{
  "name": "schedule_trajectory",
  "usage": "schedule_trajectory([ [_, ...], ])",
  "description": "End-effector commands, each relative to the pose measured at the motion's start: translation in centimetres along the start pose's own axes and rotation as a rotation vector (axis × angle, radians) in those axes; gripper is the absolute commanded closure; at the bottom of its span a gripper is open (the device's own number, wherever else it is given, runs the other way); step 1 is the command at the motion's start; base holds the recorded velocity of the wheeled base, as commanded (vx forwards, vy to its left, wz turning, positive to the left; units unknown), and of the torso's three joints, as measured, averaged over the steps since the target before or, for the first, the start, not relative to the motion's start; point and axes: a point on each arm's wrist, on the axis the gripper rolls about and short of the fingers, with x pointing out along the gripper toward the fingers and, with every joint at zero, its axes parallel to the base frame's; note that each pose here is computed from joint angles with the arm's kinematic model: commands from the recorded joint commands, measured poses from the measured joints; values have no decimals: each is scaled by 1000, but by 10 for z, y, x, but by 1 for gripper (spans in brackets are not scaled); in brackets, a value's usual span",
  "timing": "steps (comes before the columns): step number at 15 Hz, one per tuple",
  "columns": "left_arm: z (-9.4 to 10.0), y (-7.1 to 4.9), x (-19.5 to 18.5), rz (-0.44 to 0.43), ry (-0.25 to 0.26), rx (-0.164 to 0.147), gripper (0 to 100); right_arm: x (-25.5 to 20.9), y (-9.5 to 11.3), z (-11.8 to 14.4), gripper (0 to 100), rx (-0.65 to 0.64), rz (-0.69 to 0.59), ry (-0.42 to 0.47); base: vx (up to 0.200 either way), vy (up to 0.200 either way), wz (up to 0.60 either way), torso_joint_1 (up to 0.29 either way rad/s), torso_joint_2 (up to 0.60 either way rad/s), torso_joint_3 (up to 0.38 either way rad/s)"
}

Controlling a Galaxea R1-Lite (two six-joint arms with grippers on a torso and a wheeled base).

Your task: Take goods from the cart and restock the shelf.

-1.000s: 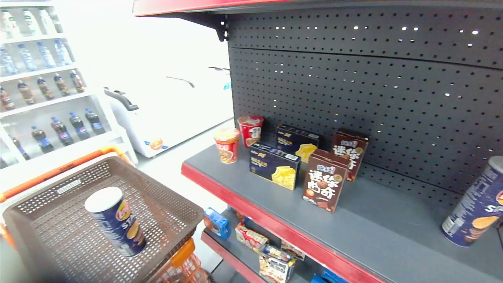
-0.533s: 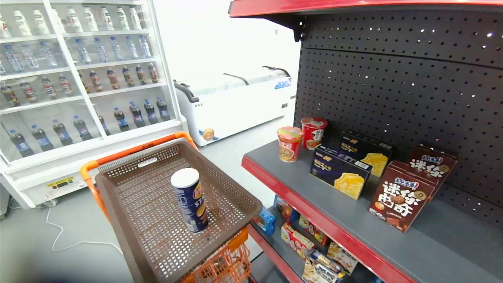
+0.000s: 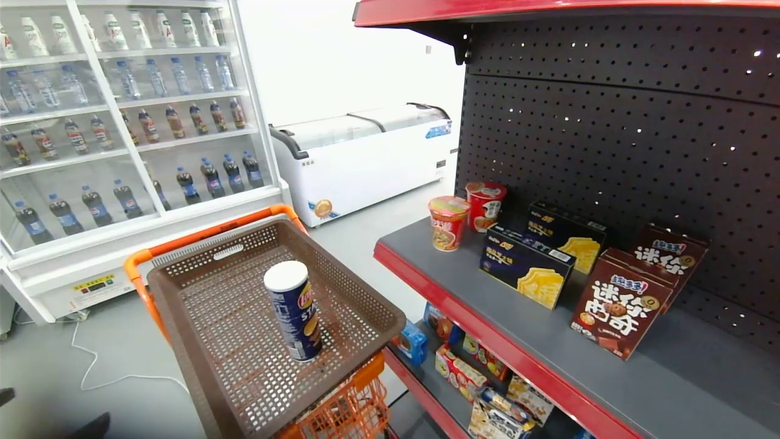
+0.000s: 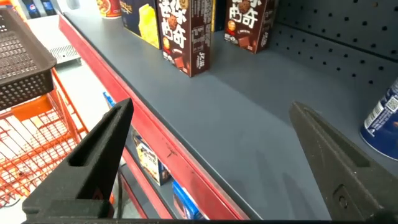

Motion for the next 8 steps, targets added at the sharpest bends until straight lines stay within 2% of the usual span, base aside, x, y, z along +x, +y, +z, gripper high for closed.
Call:
schedule_trajectory([
  [1, 1, 2, 51, -114, 167, -32, 0, 0, 0, 0, 0, 0, 0, 0, 0, 0, 0, 0, 0, 0],
  [3, 2, 6, 97, -135, 188, -30, 0, 0, 0, 0, 0, 0, 1, 0, 0, 0, 0, 0, 0, 0],
  [5, 4, 10, 136, -137, 174, -26, 0, 0, 0, 0, 0, 0, 1, 0, 0, 0, 0, 0, 0, 0],
  [8, -4, 8, 177, -161, 190, -16, 0, 0, 0, 0, 0, 0, 1, 0, 0, 0, 0, 0, 0, 0],
])
